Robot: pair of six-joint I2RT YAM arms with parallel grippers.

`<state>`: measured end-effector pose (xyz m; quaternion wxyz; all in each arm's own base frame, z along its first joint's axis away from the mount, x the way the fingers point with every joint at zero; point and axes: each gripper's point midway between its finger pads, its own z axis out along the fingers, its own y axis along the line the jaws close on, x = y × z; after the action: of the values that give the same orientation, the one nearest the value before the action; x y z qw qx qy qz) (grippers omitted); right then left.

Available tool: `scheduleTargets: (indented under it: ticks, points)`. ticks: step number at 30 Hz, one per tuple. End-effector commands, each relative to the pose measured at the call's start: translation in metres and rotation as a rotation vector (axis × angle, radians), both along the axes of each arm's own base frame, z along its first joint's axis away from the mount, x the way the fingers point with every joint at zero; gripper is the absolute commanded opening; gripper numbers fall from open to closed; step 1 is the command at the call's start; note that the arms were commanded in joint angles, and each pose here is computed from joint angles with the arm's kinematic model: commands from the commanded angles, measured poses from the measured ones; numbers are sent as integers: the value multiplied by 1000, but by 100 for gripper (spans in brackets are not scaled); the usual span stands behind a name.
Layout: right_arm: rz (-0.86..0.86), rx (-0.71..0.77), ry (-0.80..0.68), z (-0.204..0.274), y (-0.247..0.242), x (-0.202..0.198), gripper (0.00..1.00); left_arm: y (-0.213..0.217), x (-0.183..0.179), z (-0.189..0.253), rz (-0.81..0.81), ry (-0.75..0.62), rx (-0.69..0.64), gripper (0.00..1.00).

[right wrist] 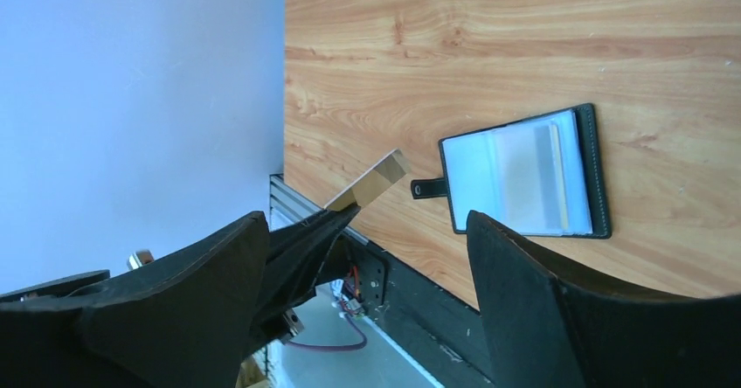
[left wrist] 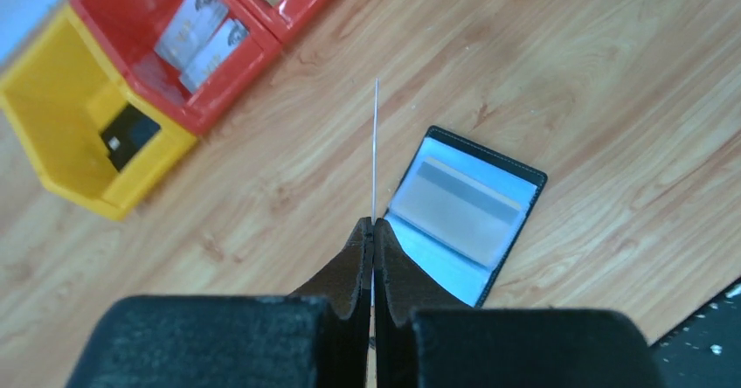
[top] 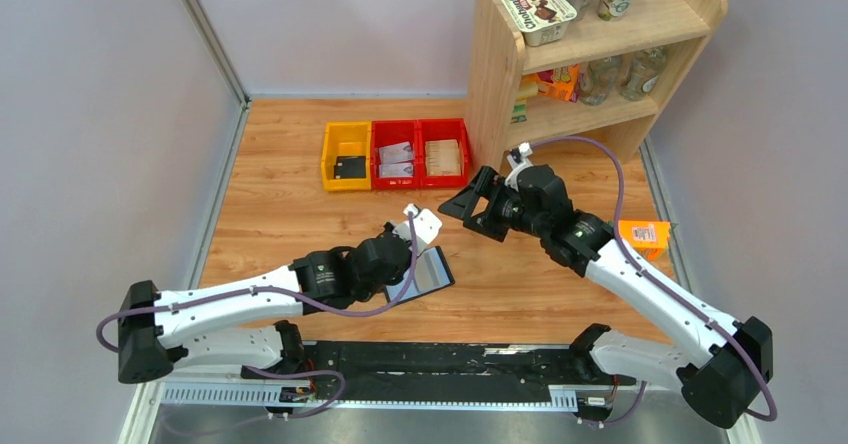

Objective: Take the credit cards out of the card holder
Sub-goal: Remove the credit card from the card holder.

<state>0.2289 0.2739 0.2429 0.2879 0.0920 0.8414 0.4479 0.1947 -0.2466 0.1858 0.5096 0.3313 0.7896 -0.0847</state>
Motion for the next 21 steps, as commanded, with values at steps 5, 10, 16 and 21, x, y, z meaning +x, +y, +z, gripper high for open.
scheduleTargets:
  ticks: [5, 10, 16, 21]
  points:
    - [-14, 105, 166, -12, 16, -4, 84, -33, 16, 45, -91, -232, 84, 0]
    - [-18, 145, 195, -14, 20, -4, 77, -46, 14, 41, -124, -238, 109, 0]
    - [4, 176, 229, -19, 29, -5, 64, -57, 12, 38, -160, -250, 139, 0]
    - [3, 195, 265, -27, 34, -3, 45, -60, 10, 37, -174, -251, 143, 0]
